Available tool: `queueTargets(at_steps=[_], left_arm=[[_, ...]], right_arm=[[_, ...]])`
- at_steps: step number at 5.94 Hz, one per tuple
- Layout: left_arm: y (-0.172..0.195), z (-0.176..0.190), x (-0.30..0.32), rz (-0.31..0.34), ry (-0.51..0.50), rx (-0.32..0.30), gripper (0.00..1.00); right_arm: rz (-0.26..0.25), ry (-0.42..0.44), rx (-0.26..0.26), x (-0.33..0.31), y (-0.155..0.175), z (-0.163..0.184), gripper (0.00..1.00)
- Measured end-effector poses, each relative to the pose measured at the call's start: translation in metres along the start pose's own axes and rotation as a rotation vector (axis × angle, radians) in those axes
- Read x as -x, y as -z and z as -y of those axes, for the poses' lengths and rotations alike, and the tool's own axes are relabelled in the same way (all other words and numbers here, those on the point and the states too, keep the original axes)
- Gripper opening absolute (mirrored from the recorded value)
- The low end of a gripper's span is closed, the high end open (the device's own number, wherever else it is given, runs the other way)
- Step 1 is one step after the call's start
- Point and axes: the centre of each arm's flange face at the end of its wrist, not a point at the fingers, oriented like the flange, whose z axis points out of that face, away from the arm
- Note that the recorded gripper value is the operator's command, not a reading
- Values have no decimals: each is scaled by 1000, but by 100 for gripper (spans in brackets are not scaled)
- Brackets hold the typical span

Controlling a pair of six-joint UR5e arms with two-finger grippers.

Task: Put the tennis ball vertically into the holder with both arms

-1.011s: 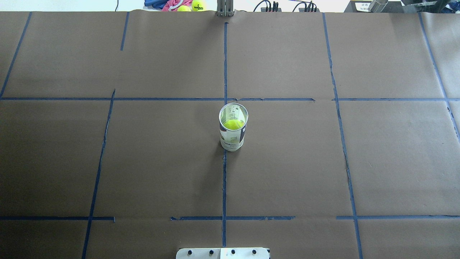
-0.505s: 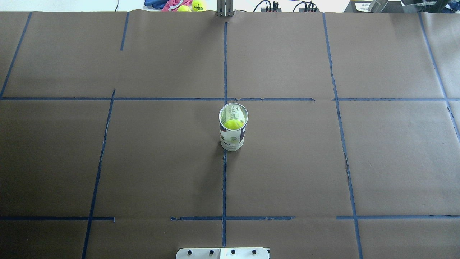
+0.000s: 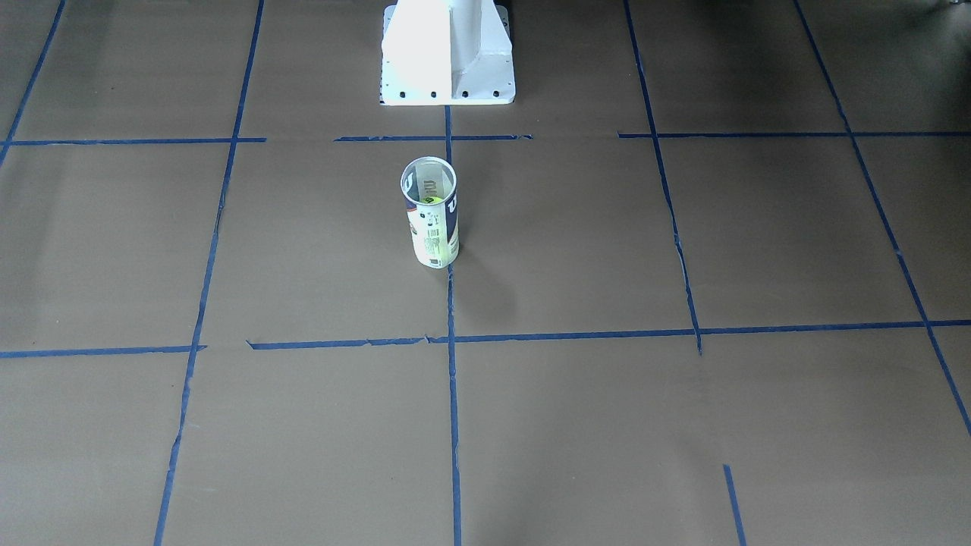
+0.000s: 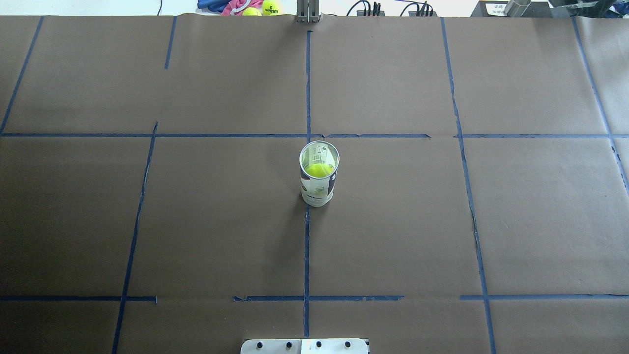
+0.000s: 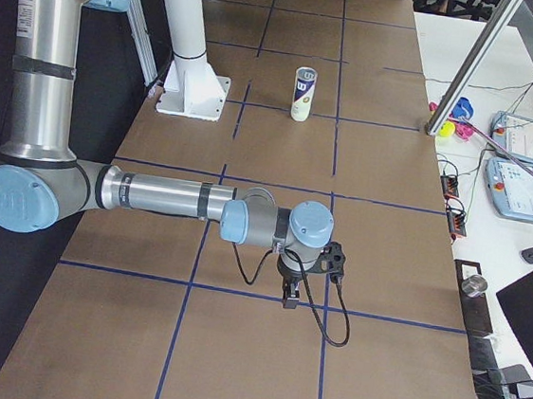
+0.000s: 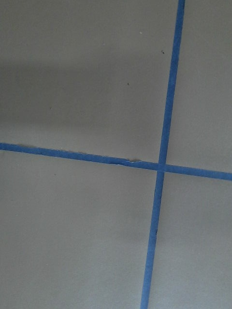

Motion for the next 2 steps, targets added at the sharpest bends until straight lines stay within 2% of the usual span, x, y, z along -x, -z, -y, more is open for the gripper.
queueTargets(at_steps=[2], left_arm=[[2,3,-6,-31,-28,-32,100]], right_arm=[[1,0,-1,0,0,0,100]])
